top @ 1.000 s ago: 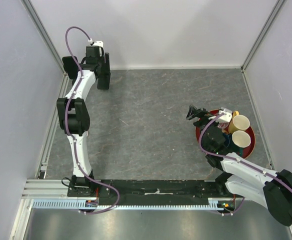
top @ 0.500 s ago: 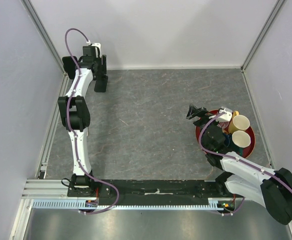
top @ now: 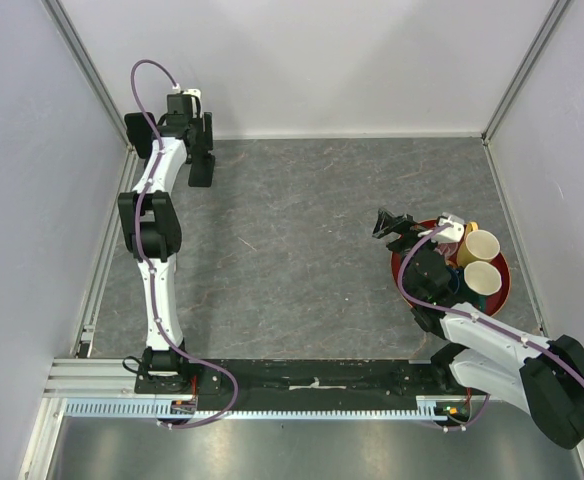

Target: Place the phone on the phone stand

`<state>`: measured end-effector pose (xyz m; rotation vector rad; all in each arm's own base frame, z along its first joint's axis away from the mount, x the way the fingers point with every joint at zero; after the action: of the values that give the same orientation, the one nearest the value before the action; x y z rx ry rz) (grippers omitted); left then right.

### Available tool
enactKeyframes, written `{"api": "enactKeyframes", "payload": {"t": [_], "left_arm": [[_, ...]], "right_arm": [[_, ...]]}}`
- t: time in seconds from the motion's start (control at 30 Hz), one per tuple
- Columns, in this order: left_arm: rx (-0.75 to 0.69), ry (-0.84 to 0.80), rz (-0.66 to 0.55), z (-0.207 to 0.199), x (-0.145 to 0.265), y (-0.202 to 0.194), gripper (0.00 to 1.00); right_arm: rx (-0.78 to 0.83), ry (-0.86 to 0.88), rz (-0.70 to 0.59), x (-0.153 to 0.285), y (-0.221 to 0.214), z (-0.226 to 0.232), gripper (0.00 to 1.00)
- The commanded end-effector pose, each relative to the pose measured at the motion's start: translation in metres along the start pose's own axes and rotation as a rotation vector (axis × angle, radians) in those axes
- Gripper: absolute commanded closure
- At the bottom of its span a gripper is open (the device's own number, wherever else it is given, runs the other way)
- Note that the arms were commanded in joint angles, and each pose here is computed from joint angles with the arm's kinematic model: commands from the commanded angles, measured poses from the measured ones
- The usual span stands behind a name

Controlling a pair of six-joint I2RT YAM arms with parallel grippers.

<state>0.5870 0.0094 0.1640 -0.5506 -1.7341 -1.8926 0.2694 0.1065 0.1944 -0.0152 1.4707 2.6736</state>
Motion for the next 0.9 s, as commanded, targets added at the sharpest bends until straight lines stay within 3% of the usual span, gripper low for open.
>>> {"api": "enactKeyframes", "payload": {"t": [0.0,0.03,0.07,0.13,0.17,0.27,0.4,0.57,0.6,0.63,0.67,0.7,0.77,0.87], "left_arm": [[0.077,0.029,-0.041,0.003,-0.001,0.015,0.93],[0.084,0.027,-0.041,0.002,0.000,0.015,0.83],[0.088,0.022,-0.038,0.002,0.000,0.015,0.58],[0.116,0.027,-0.026,0.001,0.005,0.015,0.40],[0.122,0.011,-0.032,0.000,0.012,0.020,0.08],[0.167,0.003,-0.017,0.000,0.031,0.025,0.06],[0.268,-0.024,-0.075,0.001,0.091,0.055,0.05],[0.274,-0.109,-0.074,-0.010,0.165,0.038,0.04],[0.254,-0.108,0.004,-0.014,0.162,-0.001,0.04],[0.258,-0.119,-0.086,-0.010,0.202,0.008,0.03],[0.262,-0.112,-0.110,-0.008,0.209,0.001,0.03],[0.262,-0.082,-0.057,-0.006,0.211,-0.028,0.02],[0.258,0.014,-0.084,0.008,0.235,-0.041,0.00],[0.258,0.154,-0.023,0.029,0.240,-0.083,0.00]], "right_arm": [[-0.037,0.017,-0.023,-0.001,0.005,0.003,0.02],[-0.038,0.017,-0.024,-0.001,0.005,0.003,0.02],[-0.038,0.017,-0.024,-0.001,0.006,0.003,0.02],[-0.039,0.015,-0.024,-0.001,0.005,0.002,0.02],[-0.040,0.015,-0.025,-0.001,0.006,0.002,0.02],[-0.042,0.018,-0.025,-0.001,0.006,0.003,0.02],[-0.048,0.025,-0.021,0.000,0.006,0.003,0.02],[-0.051,0.025,-0.015,0.000,0.004,0.002,0.02],[-0.052,0.026,-0.014,0.000,0.004,0.003,0.02],[-0.053,0.031,-0.010,0.000,0.004,0.003,0.02],[-0.054,0.036,-0.010,0.000,0.005,0.004,0.02],[-0.056,0.038,-0.007,0.001,0.004,0.004,0.02],[-0.066,0.049,-0.010,0.001,0.006,0.006,0.02],[-0.074,0.070,-0.003,0.003,0.005,0.008,0.02]]}}
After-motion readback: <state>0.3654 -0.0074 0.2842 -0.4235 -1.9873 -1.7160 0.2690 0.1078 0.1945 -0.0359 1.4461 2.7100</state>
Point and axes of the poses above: each gripper's point midway between its finger pads, its own x axis back along the fingers, its own z axis along the line the jaws close on, y = z × x, the point moved 6 cm from there along x, back along the fingers
